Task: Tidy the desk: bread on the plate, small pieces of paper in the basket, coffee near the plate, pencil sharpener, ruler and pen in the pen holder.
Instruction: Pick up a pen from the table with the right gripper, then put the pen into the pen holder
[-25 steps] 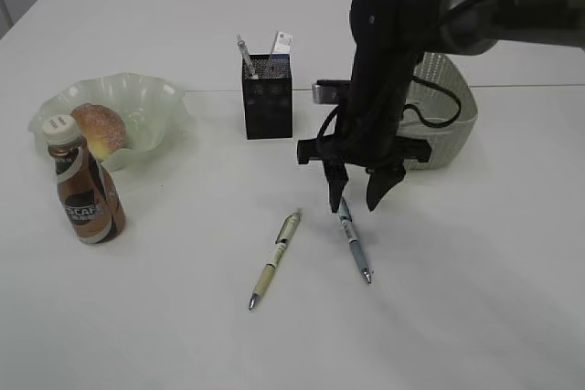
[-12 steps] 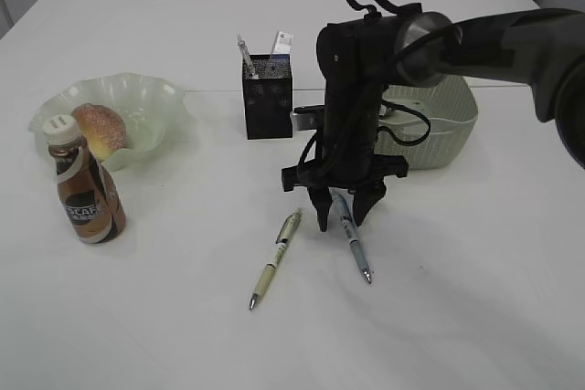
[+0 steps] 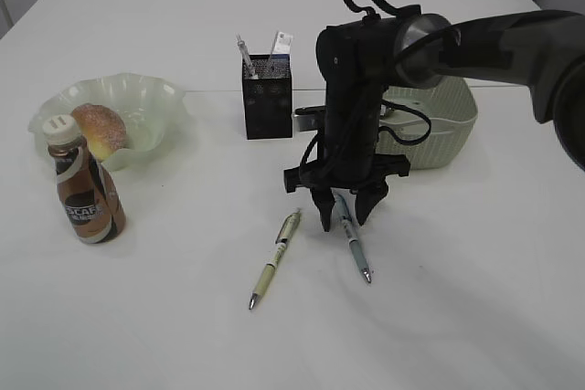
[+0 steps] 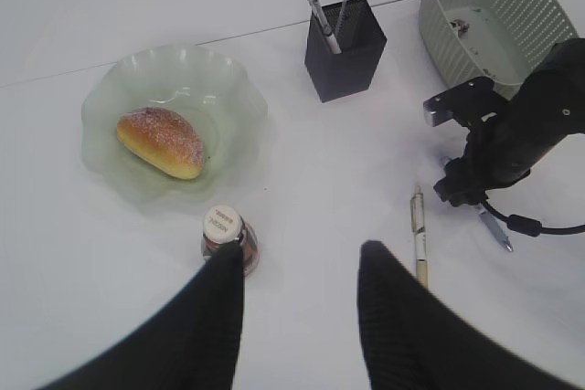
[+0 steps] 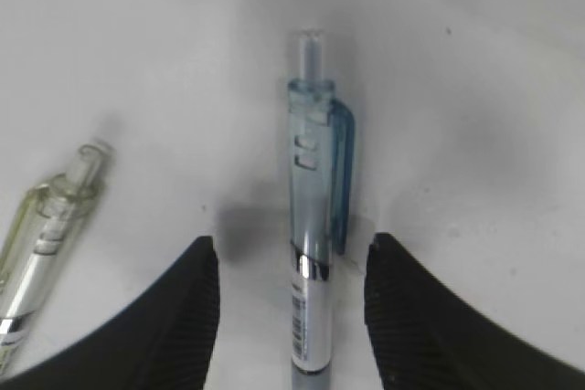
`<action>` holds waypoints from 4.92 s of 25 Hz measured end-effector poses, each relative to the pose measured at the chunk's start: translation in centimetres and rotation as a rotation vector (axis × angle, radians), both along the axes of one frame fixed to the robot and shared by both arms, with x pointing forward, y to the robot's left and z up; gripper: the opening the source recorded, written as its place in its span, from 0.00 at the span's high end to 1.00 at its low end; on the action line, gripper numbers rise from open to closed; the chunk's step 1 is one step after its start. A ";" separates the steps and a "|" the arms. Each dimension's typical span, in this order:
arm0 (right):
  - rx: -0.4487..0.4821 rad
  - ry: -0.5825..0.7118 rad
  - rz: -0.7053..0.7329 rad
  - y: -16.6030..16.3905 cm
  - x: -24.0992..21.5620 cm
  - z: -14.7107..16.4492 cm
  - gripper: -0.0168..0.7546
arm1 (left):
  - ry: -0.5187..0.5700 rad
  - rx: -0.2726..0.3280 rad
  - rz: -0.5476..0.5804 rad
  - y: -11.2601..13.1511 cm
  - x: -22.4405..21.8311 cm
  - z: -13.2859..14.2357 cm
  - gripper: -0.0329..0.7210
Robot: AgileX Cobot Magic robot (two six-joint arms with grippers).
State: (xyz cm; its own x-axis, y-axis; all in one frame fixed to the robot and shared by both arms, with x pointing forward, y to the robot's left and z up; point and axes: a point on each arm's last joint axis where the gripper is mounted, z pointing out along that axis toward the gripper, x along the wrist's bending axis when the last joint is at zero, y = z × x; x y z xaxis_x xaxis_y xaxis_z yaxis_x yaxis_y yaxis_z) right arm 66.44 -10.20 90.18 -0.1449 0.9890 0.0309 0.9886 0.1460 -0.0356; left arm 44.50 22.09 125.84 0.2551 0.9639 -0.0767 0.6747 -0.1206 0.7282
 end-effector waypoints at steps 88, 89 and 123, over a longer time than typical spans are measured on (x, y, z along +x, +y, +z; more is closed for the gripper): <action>0.345 -1.167 0.336 -1.7 -9.3 12.9 0.89 | 0.017 0.034 0.014 -0.2 1.0 -0.6 0.55; 0.369 -1.230 0.342 -1.5 -9.1 13.5 0.89 | 0.017 0.034 0.014 -0.2 1.0 -0.6 0.55; 0.405 -1.459 0.163 0.4 9.7 5.2 0.89 | 0.024 0.238 0.102 0.4 4.3 -2.4 0.55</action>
